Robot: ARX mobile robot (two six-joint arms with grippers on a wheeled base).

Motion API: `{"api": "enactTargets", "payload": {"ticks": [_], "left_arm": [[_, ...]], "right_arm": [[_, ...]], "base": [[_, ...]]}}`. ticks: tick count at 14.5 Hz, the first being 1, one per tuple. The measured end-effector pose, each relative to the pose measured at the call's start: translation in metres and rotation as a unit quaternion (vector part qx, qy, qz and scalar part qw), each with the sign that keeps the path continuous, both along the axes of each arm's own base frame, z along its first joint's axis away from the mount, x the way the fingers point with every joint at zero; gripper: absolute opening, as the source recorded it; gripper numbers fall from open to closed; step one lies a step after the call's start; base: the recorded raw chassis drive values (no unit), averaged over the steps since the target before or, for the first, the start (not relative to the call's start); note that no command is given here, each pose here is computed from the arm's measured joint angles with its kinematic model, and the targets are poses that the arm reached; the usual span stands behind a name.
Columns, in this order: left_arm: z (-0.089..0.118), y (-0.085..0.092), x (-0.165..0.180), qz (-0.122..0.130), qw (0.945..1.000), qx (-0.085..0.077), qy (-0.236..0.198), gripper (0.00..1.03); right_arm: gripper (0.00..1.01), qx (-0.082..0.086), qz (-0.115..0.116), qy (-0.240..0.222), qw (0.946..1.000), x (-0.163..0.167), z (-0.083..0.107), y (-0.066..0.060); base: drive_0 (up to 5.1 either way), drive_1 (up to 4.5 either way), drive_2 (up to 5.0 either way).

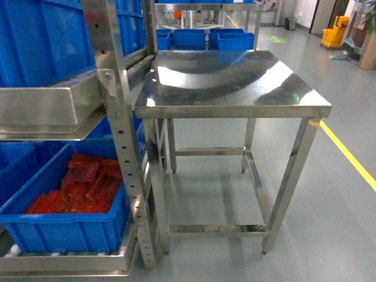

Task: Sort blue parts and orange caps into right shelf containers

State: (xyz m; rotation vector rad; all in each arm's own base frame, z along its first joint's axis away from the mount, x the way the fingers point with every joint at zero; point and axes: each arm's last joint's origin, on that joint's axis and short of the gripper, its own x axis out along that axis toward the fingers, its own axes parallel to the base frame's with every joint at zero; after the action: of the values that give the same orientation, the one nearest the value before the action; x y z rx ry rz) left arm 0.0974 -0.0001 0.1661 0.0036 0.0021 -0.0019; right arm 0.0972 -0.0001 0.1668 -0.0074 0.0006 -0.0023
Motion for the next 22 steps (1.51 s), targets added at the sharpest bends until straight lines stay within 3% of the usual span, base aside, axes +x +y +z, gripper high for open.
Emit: {"api": "enactTargets", "payload": {"ticks": [22], "left_arm": [[0.0,0.0,0.0,0.001,1.0,0.0,0.0,0.43]], "right_arm": [[0.44,0.0,0.001,-0.002,1.0,0.0,0.0003,0.0001]], "base": [[-4.9,2.41,2.4]]}}
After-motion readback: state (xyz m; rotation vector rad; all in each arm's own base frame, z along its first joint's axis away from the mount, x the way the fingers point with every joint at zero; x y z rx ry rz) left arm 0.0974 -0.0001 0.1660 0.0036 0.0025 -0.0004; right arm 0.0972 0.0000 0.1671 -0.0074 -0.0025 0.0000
